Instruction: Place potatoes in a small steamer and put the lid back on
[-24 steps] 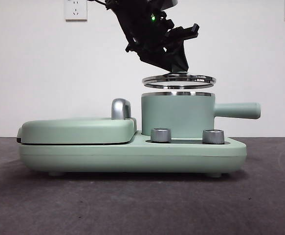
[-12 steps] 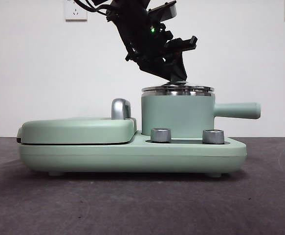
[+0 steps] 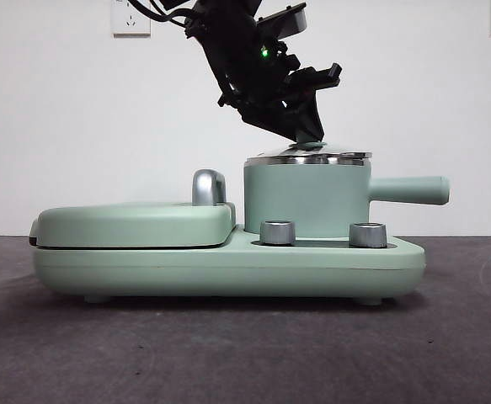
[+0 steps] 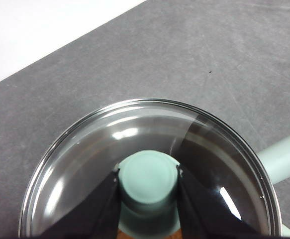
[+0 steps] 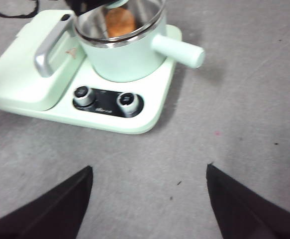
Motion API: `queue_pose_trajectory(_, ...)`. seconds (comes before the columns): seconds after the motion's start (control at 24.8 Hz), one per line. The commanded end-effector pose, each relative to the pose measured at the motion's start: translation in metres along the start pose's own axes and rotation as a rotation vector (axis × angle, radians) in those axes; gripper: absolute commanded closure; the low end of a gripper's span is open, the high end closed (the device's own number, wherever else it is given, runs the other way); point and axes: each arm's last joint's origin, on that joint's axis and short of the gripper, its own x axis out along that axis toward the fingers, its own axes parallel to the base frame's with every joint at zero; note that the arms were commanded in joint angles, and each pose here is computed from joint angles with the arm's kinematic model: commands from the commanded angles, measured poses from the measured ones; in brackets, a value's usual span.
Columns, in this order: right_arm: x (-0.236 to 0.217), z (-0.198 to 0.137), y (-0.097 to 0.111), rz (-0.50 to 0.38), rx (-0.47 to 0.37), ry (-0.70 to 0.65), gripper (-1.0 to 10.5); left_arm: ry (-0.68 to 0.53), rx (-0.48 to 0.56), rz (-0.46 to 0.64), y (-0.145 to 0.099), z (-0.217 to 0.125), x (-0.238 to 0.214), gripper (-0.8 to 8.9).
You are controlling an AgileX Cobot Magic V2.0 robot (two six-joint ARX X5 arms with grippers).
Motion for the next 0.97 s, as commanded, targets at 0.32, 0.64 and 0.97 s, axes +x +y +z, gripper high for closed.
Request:
queue_pose_trajectory(0.32,-0.001,0.002,0.001,0.006,0.014,-0.018,5.9,0.048,-0.015,-0.019,-0.004,0.000,0.008,7.99)
queue_pose_trajectory(0.64,-0.001,0.002,0.001,0.007,0.017,-0.018,5.9,0.111,-0.041,-0.024,-0.005,-0.002,0.006,7.99)
queue_pose_trajectory(0.97,-0.001,0.002,0.001,0.007,0.017,-0.017,5.9,0.143,-0.031,-0.012,-0.004,-0.005,0.006,7.99)
